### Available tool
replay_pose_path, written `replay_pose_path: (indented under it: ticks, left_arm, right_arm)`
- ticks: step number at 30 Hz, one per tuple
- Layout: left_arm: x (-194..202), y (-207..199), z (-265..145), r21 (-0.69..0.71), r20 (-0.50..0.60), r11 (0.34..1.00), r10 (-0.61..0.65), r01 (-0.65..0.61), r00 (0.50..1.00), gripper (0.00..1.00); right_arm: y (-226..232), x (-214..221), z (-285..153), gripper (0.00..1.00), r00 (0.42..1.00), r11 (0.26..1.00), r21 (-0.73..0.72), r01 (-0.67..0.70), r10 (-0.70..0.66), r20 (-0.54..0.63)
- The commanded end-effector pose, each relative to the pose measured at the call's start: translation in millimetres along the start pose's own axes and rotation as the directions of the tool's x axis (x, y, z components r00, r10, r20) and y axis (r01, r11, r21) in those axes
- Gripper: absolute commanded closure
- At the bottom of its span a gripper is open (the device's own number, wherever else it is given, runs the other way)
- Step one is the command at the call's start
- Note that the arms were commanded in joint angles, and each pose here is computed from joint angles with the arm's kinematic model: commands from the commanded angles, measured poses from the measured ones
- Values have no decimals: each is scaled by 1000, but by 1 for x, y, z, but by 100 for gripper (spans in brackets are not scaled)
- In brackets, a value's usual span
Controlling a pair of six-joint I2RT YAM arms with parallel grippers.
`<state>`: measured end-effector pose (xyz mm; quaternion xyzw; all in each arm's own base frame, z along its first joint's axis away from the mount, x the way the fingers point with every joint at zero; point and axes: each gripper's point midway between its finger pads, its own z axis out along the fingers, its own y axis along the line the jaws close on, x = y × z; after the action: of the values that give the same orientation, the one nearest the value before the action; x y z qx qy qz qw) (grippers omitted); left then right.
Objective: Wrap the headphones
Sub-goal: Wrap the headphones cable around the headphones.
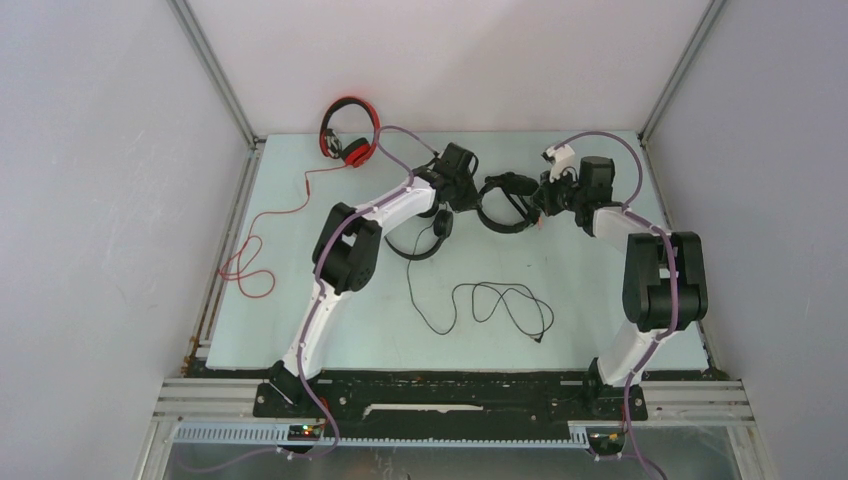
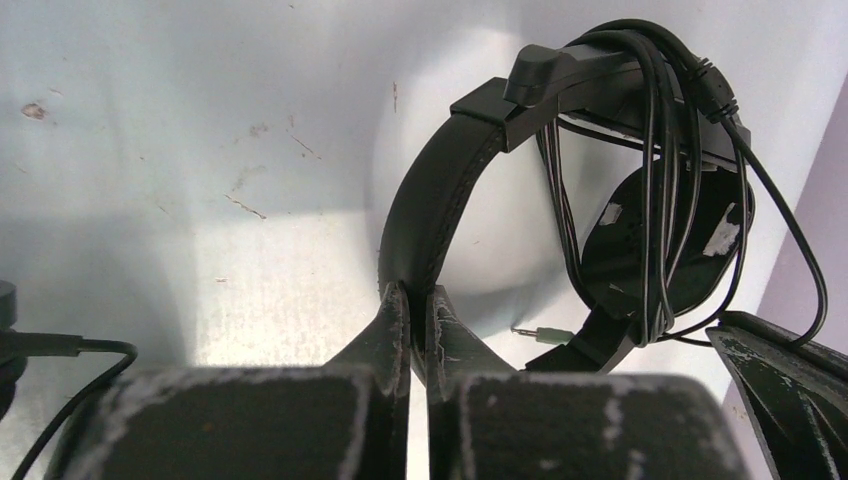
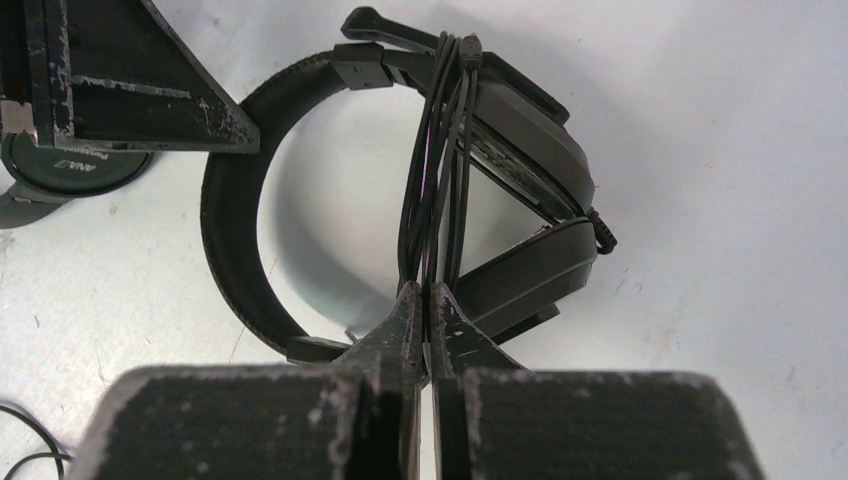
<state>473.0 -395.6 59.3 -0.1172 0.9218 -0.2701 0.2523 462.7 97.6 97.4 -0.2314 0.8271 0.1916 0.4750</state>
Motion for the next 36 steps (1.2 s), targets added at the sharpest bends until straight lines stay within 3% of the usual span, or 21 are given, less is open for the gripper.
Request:
replay_pose_path:
  ticks: [1,9,19,22,27,32,36]
  left_arm:
    - [-25,-48,-35,154,39,987,-53,46,998,100]
    - [-16,-55,-32,184,26,980,-76,70,997,100]
    - [8,-46,-32,155,8,987,-40,38,999,100]
    - [14,-42,-30,155,-3,987,-42,42,999,100]
    - [16,-41,-30,143,13,990,-7,6,1000,100]
    - [19,-41,-29,137,18,990,14,-17,1000,100]
    - [16,-43,-32,138,31,990,26,-30,999,100]
  right_arm:
    - [-1,-39,-14,100,986,999,12,52,-53,158]
    - [2,-24,-25,100,985,999,46,13,-21,170]
    - [6,-19,-42,94,974,982,97,-159,140,180]
    - [0,-13,-48,90,966,962,153,-225,200,163]
    - [0,-2,-52,72,953,936,189,-298,283,106]
    - [-3,8,-71,62,906,874,240,-423,416,84]
    - [-4,11,-94,63,774,722,292,-628,619,134]
